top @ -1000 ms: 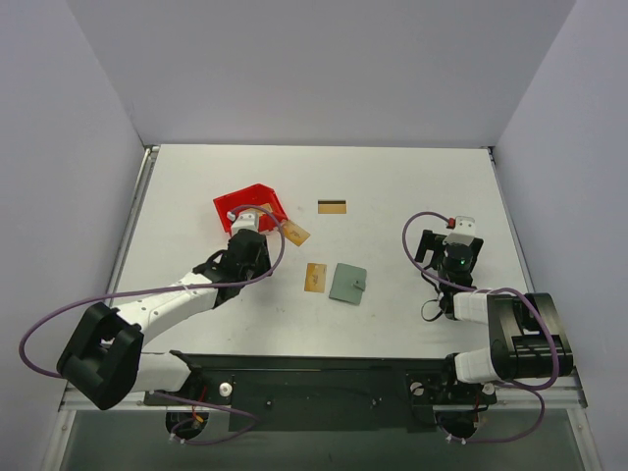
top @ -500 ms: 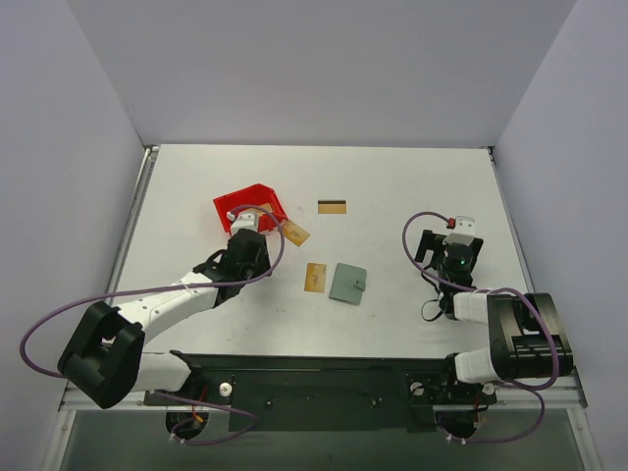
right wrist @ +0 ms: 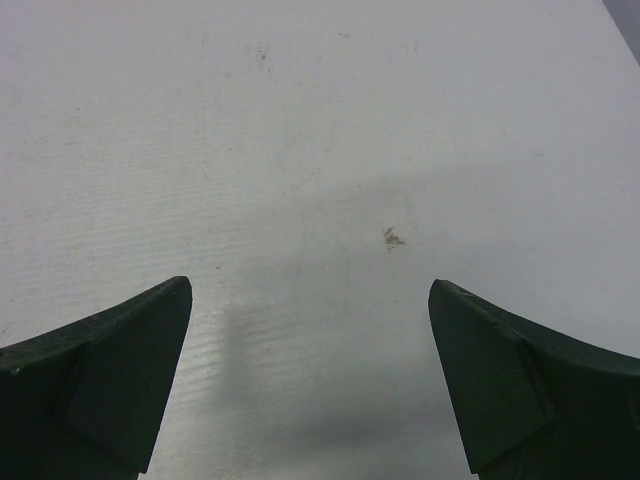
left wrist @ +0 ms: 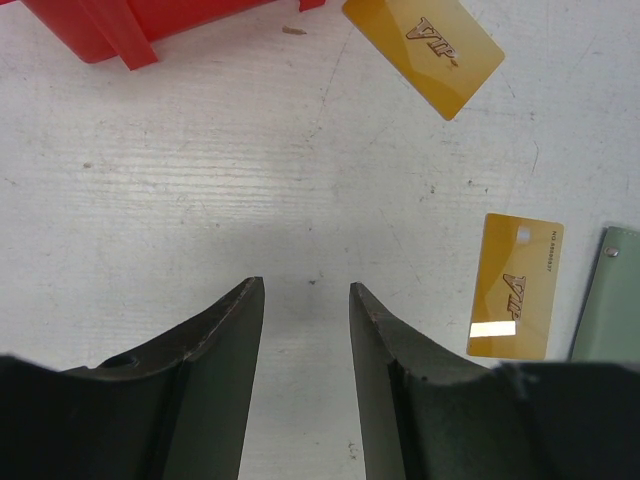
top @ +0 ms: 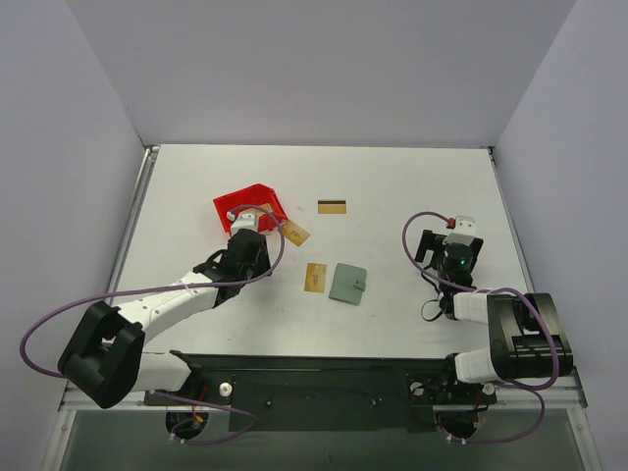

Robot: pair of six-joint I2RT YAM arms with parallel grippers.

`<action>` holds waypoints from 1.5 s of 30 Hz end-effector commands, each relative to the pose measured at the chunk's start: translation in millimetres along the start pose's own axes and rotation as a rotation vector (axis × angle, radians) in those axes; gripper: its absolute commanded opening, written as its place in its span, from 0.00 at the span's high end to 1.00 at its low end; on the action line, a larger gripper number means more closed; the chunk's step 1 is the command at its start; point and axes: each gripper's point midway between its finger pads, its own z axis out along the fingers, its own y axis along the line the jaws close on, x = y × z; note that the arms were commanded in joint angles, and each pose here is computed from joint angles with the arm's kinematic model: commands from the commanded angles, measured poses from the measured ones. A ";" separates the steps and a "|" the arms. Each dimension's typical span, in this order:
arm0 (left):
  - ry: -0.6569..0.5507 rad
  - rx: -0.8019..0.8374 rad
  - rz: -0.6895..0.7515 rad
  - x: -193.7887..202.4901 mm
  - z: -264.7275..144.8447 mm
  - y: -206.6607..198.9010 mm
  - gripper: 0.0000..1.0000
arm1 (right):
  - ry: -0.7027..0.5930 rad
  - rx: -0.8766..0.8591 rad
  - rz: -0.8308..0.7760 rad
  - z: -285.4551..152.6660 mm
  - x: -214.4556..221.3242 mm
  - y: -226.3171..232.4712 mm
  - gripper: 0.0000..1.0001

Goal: Put the credit cards into the card holder
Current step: Open the card holder at the center of the board.

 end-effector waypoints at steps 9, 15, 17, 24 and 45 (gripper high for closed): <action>-0.057 0.035 -0.027 -22.1 0.2 -12.5 0.50 | -0.054 -0.006 0.026 2.5 -15.4 1.8 0.00; -0.055 0.032 -0.027 -21.5 1.0 -11.8 0.50 | -0.054 -0.007 0.026 2.6 -15.5 1.5 0.00; -0.057 0.033 -0.027 -22.1 0.8 -12.4 0.50 | -0.053 -0.008 0.025 2.5 -15.1 2.0 0.00; -0.051 0.031 -0.023 -20.6 0.9 -11.8 0.50 | -0.054 -0.010 0.026 2.5 -15.4 2.3 0.00; -0.052 0.034 -0.027 -21.6 3.1 -13.4 0.50 | -0.053 -0.006 0.026 2.5 -15.1 1.5 0.00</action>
